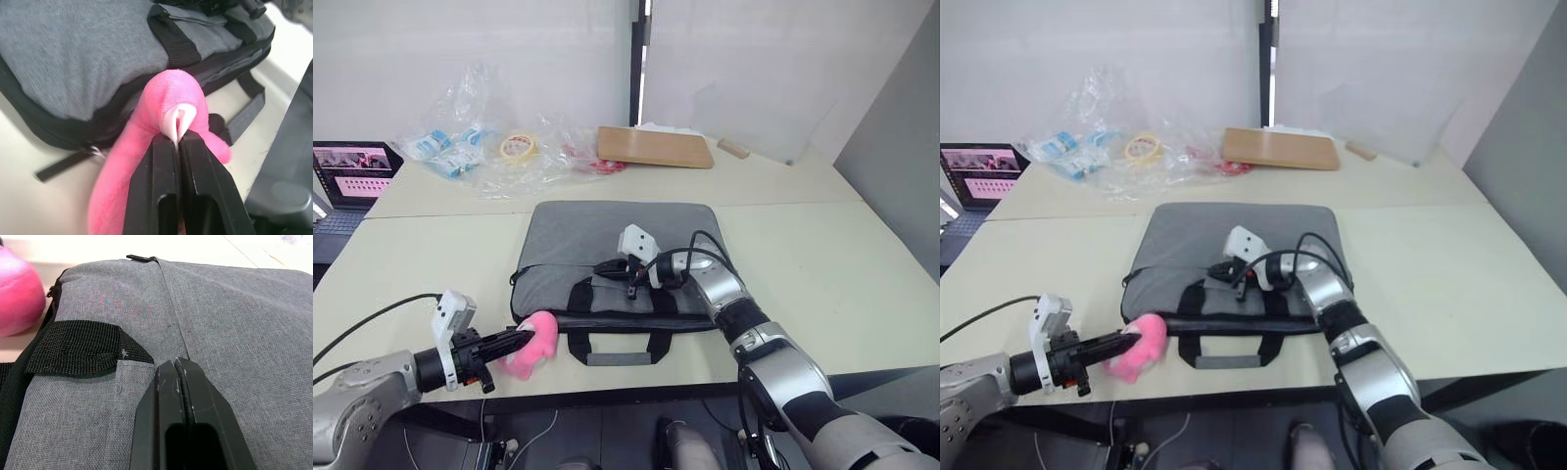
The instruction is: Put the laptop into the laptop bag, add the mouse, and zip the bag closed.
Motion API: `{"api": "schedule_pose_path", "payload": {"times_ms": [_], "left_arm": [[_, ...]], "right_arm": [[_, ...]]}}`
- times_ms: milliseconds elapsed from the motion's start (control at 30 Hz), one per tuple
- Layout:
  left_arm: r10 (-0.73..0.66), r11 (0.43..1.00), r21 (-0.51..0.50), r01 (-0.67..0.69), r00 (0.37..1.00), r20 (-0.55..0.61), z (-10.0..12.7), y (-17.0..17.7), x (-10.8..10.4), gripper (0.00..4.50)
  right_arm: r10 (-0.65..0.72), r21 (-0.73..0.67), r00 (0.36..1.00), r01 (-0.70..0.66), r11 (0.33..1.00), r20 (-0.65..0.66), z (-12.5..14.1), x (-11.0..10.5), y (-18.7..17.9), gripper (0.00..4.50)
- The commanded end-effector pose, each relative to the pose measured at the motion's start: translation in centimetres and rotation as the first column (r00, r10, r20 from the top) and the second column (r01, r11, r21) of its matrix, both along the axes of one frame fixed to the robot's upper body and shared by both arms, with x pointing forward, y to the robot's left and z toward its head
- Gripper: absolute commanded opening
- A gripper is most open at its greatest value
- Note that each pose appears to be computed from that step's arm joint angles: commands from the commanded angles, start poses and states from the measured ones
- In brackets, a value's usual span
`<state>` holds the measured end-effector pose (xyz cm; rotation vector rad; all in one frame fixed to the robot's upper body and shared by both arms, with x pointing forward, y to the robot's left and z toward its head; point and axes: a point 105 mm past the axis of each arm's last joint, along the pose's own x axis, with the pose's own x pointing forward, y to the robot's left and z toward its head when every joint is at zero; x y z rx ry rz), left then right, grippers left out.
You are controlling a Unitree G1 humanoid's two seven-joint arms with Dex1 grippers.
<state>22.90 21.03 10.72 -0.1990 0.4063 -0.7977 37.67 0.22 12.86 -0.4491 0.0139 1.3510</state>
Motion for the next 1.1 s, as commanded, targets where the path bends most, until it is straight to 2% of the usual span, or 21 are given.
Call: {"api": "schedule_pose_path", "payload": {"times_ms": [33,433,633,867,1100], "left_arm": [[-0.024,0.999,-0.039,0.024,1.0,-0.006,-0.1,-1.8,-0.1,0.03],[-0.14,0.982,-0.128,0.141,0.99,0.013,-0.1,-6.8,0.1,0.03],[-0.137,0.98,-0.141,0.14,0.99,0.033,0.3,-7.5,1.0,0.03],[-0.229,0.958,-0.172,0.229,0.973,0.02,0.4,-9.3,0.4,0.03],[-0.223,0.96,-0.168,0.224,0.975,0.026,0.3,-9.6,0.8,0.03]], "right_arm": [[-0.042,-0.028,0.999,0.041,0.999,-0.025,-1.0,0.5,-0.8,0.0],[-0.054,-0.053,0.998,0.053,0.997,-0.023,-1.2,0.7,-1.1,0.0],[-0.055,-0.053,0.998,0.053,0.997,-0.022,-1.1,0.8,-1.0,0.0],[-0.054,-0.053,0.998,0.053,0.997,-0.019,-0.9,0.9,-0.9,0.0],[-0.055,-0.052,0.998,0.054,0.997,-0.022,-1.0,0.9,-1.0,0.0]]}}
